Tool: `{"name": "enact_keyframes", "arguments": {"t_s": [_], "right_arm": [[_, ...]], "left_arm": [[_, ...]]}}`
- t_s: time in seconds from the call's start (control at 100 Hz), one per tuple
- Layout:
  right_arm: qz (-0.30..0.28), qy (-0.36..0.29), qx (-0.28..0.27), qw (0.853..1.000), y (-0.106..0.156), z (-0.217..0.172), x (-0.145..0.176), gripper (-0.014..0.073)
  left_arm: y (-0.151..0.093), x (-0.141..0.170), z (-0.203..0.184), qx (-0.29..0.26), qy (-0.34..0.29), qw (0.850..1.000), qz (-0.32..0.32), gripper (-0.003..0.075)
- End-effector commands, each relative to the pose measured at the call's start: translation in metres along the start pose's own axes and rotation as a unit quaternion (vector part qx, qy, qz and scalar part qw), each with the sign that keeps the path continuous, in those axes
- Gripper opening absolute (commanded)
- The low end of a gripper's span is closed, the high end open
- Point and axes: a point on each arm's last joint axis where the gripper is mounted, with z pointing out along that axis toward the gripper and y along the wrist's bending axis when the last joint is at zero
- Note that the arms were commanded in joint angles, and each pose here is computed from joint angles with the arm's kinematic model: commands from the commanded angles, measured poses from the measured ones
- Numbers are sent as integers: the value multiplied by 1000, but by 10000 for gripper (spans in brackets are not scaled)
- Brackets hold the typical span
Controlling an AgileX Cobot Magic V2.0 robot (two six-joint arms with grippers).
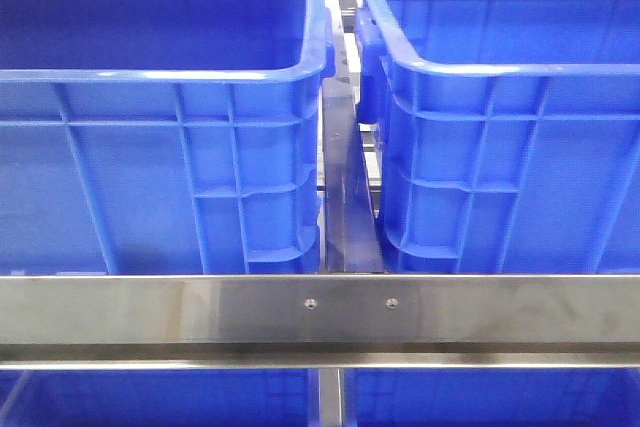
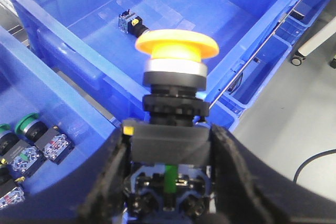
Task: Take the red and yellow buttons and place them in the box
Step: 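Pass the yellow button from the left gripper to the right gripper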
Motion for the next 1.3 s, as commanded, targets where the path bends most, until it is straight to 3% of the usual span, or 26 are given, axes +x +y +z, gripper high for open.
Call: {"name": "enact_keyframes", "arguments": {"t_s": [0.0, 0.18, 0.35, 0.54, 0.68, 0.89, 1.29], "right_arm": [[49, -25, -61, 997, 12, 0, -11, 594], [167, 1, -164, 972, 25, 9, -8, 594], [272, 67, -237, 930, 32, 26, 4, 594], [336, 123, -301, 884, 35, 47, 9, 594], [352, 140, -335, 862, 36, 63, 4, 594], [363, 166, -361, 843, 48, 83, 2, 593], [362, 202, -383, 825, 75, 116, 5, 591]], "left_arm": [[-3, -18, -15, 6, -71, 997, -4, -19], [-3, -18, -15, 6, -71, 997, -4, -19], [-3, -18, -15, 6, -71, 997, -4, -19], [-3, -18, -15, 6, -71, 997, -4, -19], [-3, -18, -15, 7, -71, 997, -5, -19], [-3, -18, -15, 8, -71, 997, -6, -19], [-4, -18, -15, 10, -71, 997, -9, -19]]}}
